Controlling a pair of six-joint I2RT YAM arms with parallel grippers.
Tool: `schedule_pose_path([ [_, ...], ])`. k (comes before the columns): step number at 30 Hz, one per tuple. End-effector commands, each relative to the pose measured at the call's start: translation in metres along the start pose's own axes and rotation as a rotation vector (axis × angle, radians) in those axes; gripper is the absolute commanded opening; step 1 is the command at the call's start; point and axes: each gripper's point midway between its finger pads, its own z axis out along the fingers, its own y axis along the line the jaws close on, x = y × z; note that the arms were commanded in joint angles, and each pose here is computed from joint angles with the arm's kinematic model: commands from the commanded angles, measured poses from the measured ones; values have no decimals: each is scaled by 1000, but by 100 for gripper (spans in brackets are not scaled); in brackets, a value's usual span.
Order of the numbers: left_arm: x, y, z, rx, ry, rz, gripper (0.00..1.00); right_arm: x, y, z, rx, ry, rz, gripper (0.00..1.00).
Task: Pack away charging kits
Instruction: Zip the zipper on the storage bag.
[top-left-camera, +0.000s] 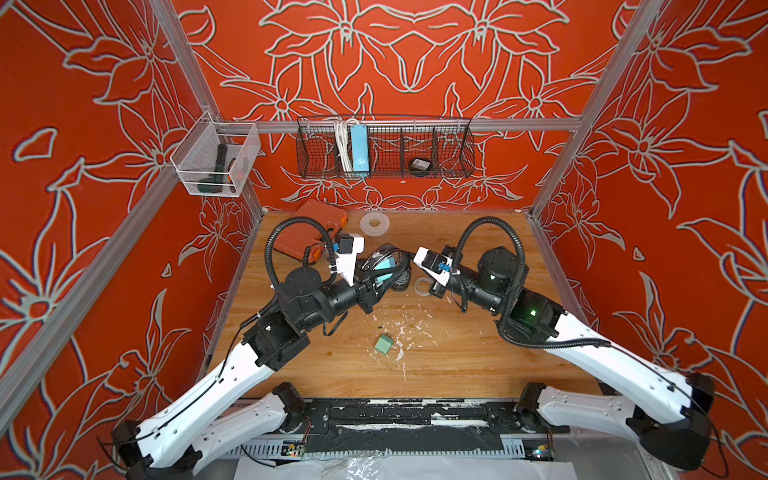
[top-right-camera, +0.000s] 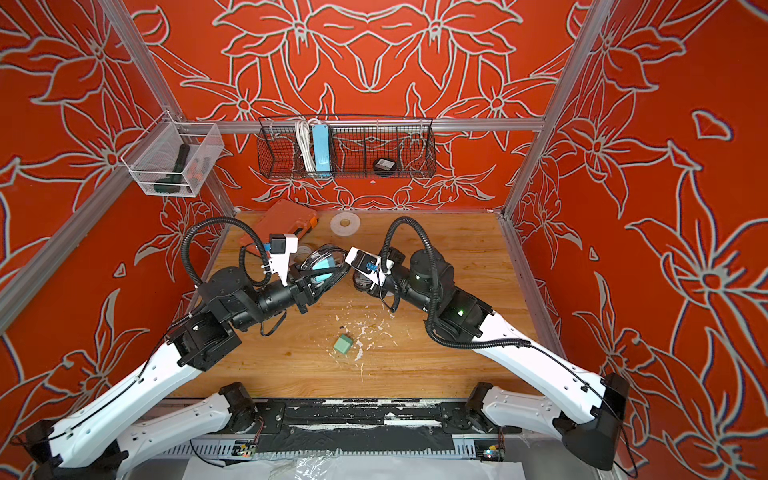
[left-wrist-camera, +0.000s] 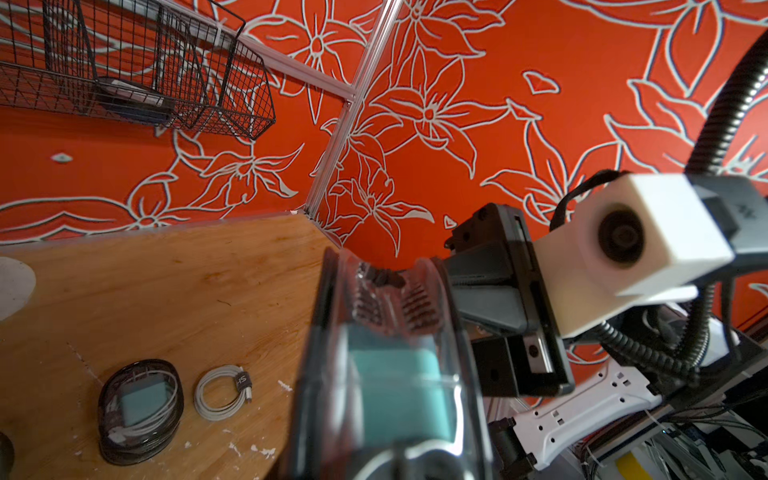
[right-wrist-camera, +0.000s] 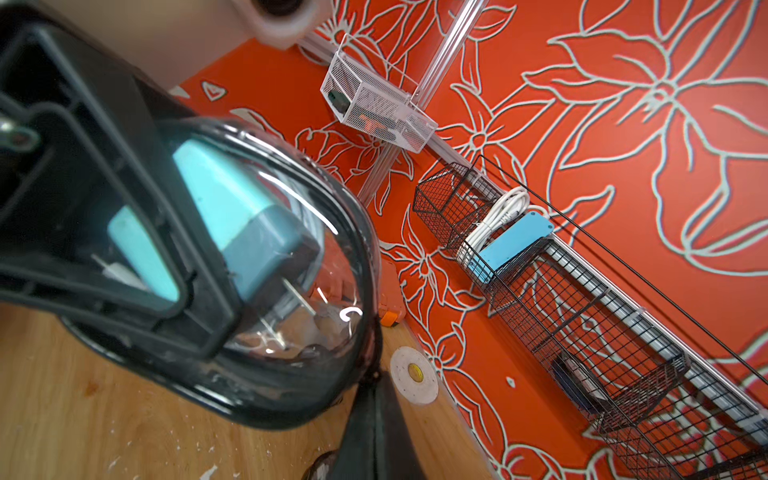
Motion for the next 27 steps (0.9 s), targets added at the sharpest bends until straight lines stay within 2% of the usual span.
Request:
schedule_pose_path([
  [1, 43, 25, 4, -84, 157, -19, 0, -23, -27, -10, 79, -87, -125, 0],
  [8, 69, 42, 21, -126, 252, -29, 0, -7, -37, -7, 70, -43, -183, 0],
  [12, 71, 46, 24, -142, 262, -25, 0, 1, -43, -2, 38, -17, -178, 0],
  [16, 88, 63, 37, -202, 321, -30, 0, 3, -40, 4, -20, 3, -199, 0],
  [19, 91, 68, 39, -218, 331, -27, 0, 6, -23, 8, -124, -11, -287, 0],
  [23, 90, 68, 37, -223, 327, -22, 0, 15, -29, 14, -63, -16, -382, 0],
  [27, 94, 72, 41, -232, 340, -19, 0, 15, -26, 11, -96, -6, -451, 0],
])
